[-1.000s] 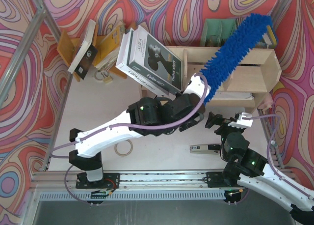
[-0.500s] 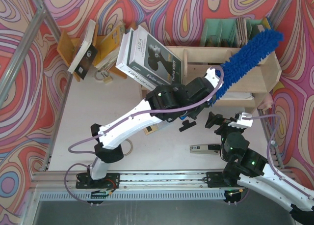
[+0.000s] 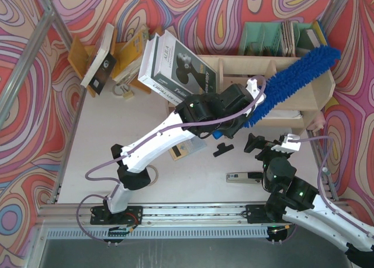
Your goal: Dust the bookshelf with a duster
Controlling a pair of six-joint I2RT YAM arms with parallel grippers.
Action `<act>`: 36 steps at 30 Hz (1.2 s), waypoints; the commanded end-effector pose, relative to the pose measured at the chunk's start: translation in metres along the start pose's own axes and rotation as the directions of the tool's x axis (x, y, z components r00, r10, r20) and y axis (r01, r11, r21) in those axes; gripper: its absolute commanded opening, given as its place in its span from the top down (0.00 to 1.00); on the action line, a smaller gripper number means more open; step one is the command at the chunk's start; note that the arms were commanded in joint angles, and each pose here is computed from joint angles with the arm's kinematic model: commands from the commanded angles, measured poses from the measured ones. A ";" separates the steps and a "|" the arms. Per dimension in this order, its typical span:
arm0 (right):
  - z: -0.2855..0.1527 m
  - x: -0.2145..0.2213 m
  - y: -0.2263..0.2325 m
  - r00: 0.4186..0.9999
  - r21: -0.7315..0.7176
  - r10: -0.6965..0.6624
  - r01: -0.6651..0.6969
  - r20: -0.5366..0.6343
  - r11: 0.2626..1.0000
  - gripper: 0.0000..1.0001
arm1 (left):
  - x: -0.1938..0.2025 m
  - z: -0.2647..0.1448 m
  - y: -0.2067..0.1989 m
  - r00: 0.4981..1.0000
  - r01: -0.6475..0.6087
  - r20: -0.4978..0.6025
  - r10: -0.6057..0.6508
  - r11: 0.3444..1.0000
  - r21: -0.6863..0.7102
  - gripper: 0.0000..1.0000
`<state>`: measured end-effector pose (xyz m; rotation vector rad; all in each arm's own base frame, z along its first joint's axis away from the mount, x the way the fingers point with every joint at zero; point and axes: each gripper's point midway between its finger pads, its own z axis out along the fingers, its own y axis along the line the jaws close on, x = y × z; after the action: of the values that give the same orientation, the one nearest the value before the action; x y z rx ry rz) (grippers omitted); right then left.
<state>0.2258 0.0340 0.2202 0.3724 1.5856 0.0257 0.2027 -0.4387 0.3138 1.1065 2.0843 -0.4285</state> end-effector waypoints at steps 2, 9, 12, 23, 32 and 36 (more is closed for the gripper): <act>0.000 -0.005 -0.003 1.000 0.025 0.010 -0.010 0.010 1.000 0.01 | -0.017 -0.006 -0.016 0.997 -0.048 0.069 0.043 0.996 0.079 1.00; 0.001 -0.004 -0.003 1.000 0.027 0.007 -0.007 0.009 1.000 0.01 | -0.007 -0.014 -0.035 0.987 -0.158 0.055 0.154 0.984 0.085 1.00; 0.001 -0.004 -0.003 1.000 0.031 0.003 -0.003 0.008 1.000 0.01 | -0.008 -0.022 -0.040 0.983 -0.175 0.069 0.170 0.982 0.072 1.00; 0.001 -0.003 -0.003 1.000 0.032 0.000 0.000 0.007 0.999 0.01 | -0.031 -0.054 0.009 0.976 -0.058 0.201 0.088 0.987 -0.151 1.00; 0.001 -0.004 -0.003 1.000 0.031 0.004 -0.004 0.007 1.000 0.01 | -0.021 -0.043 0.034 0.988 -0.028 0.144 0.061 0.975 -0.220 1.00; 0.001 -0.004 -0.003 1.000 0.031 0.008 -0.008 0.007 1.000 0.01 | -0.013 -0.032 0.043 0.995 0.012 0.101 0.010 0.977 -0.214 1.00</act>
<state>0.2270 0.0348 0.2171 0.3650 1.5968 0.0084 0.2150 -0.4026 0.3489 1.0162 1.9489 -0.2382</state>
